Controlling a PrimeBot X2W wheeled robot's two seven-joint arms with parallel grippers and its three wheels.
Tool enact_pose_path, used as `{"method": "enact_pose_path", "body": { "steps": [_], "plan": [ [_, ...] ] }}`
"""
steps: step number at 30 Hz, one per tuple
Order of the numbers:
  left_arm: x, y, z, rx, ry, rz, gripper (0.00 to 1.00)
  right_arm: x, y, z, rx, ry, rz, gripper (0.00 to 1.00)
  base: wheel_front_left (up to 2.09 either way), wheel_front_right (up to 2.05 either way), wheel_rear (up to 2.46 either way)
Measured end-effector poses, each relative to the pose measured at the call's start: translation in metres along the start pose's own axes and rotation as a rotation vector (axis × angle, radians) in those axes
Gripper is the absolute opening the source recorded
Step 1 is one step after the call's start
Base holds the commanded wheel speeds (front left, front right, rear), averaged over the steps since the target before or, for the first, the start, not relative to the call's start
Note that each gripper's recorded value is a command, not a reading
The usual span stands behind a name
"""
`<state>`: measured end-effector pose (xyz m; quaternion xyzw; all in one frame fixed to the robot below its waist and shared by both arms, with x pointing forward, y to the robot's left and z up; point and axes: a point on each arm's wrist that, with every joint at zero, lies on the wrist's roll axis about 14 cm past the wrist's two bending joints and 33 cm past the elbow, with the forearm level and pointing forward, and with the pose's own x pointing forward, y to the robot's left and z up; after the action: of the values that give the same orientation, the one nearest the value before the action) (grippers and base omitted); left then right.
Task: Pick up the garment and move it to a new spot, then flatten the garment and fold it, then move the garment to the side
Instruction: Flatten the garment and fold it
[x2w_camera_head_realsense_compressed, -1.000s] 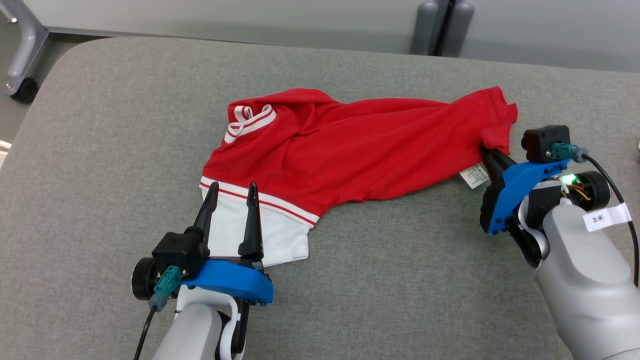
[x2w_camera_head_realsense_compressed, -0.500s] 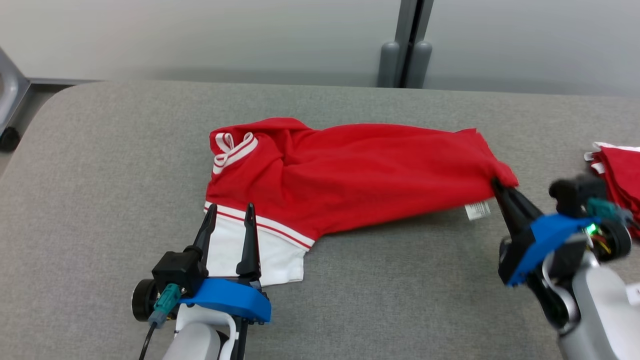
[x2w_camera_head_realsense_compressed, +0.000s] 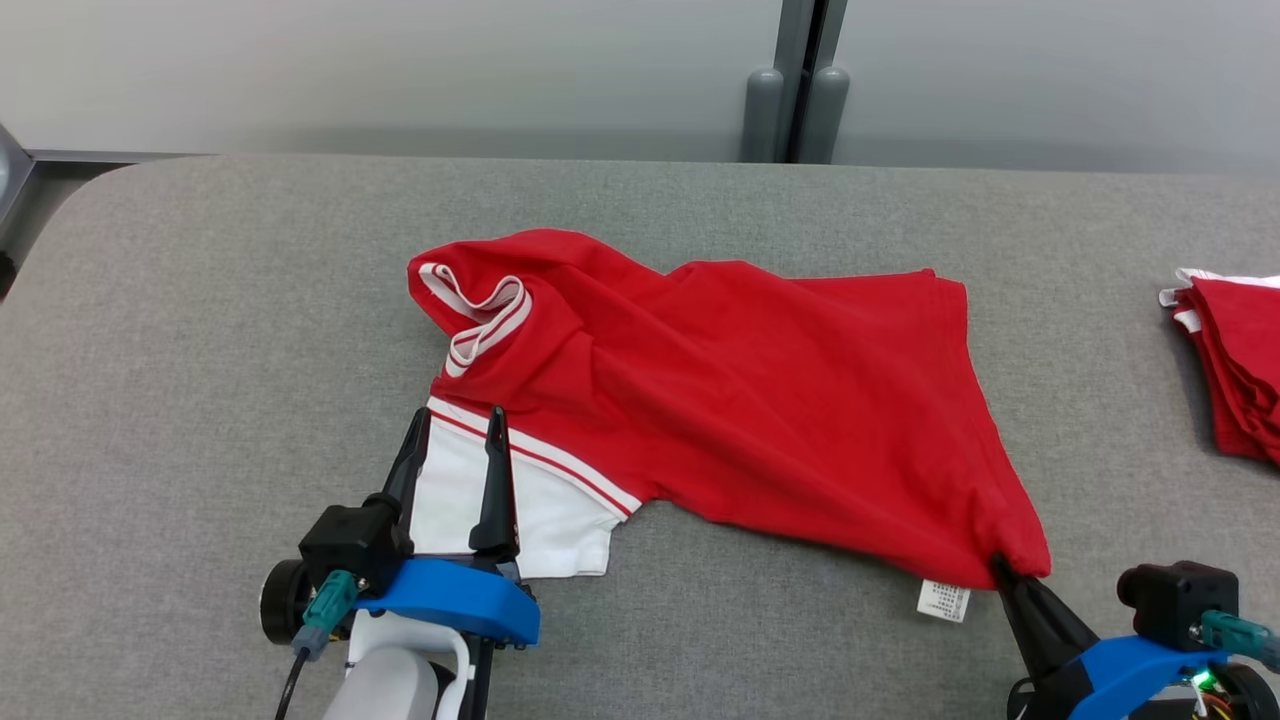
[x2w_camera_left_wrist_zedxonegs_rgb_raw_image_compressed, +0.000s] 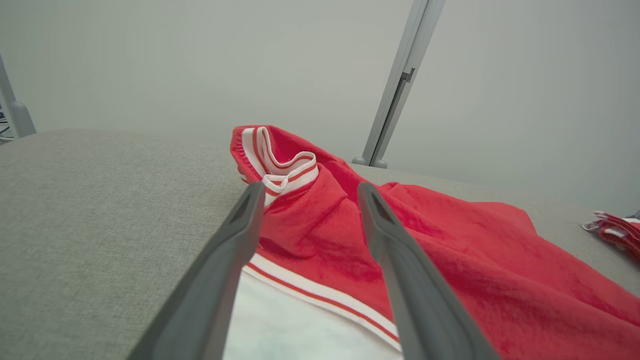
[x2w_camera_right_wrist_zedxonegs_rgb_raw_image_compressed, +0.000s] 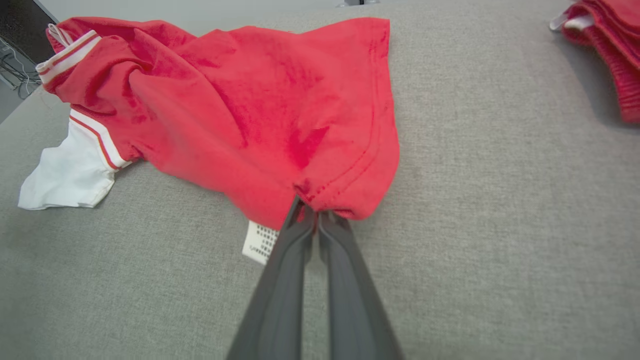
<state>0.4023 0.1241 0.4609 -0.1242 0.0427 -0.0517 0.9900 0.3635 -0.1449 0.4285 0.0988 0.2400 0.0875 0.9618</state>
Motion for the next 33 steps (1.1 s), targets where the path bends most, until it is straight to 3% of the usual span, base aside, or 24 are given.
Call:
{"method": "enact_pose_path", "body": {
  "steps": [8, 9, 11, 12, 19, 27, 32, 33],
  "plan": [
    [0.002, 0.000, -0.002, 0.006, 0.006, -0.005, 1.00, 0.007, -0.013, -0.024, 0.040, 0.041, -0.039, 0.00, 0.00, 0.00, 0.00],
    [0.001, 0.000, -0.002, 0.006, 0.006, -0.006, 1.00, 0.009, -0.013, -0.025, 0.049, 0.037, -0.039, 0.05, 0.00, 0.00, 0.00],
    [0.001, 0.000, 0.000, 0.007, 0.002, -0.007, 1.00, 0.011, -0.013, -0.025, 0.055, 0.027, -0.037, 0.63, 0.00, 0.00, 0.00],
    [0.000, 0.000, 0.001, 0.007, 0.000, -0.006, 1.00, 0.012, -0.012, -0.026, 0.059, 0.025, -0.036, 1.00, 0.00, 0.00, 0.00],
    [-0.002, -0.002, 0.007, 0.009, -0.019, -0.010, 1.00, 0.008, -0.014, -0.015, 0.052, -0.022, -0.042, 1.00, 0.00, 0.00, 0.00],
    [-0.002, -0.004, 0.009, -0.003, -0.027, -0.013, 1.00, 0.003, -0.042, 0.039, -0.045, -0.126, -0.123, 1.00, 0.00, 0.00, 0.00],
    [0.000, -0.001, 0.007, -0.007, -0.021, 0.000, 1.00, 0.026, -0.039, 0.050, -0.110, -0.080, -0.091, 1.00, 0.00, 0.00, 0.00],
    [0.000, 0.002, 0.005, -0.008, -0.014, 0.008, 1.00, 0.040, -0.038, 0.043, -0.152, -0.014, -0.078, 1.00, 0.00, 0.00, 0.00]
  ]
}}
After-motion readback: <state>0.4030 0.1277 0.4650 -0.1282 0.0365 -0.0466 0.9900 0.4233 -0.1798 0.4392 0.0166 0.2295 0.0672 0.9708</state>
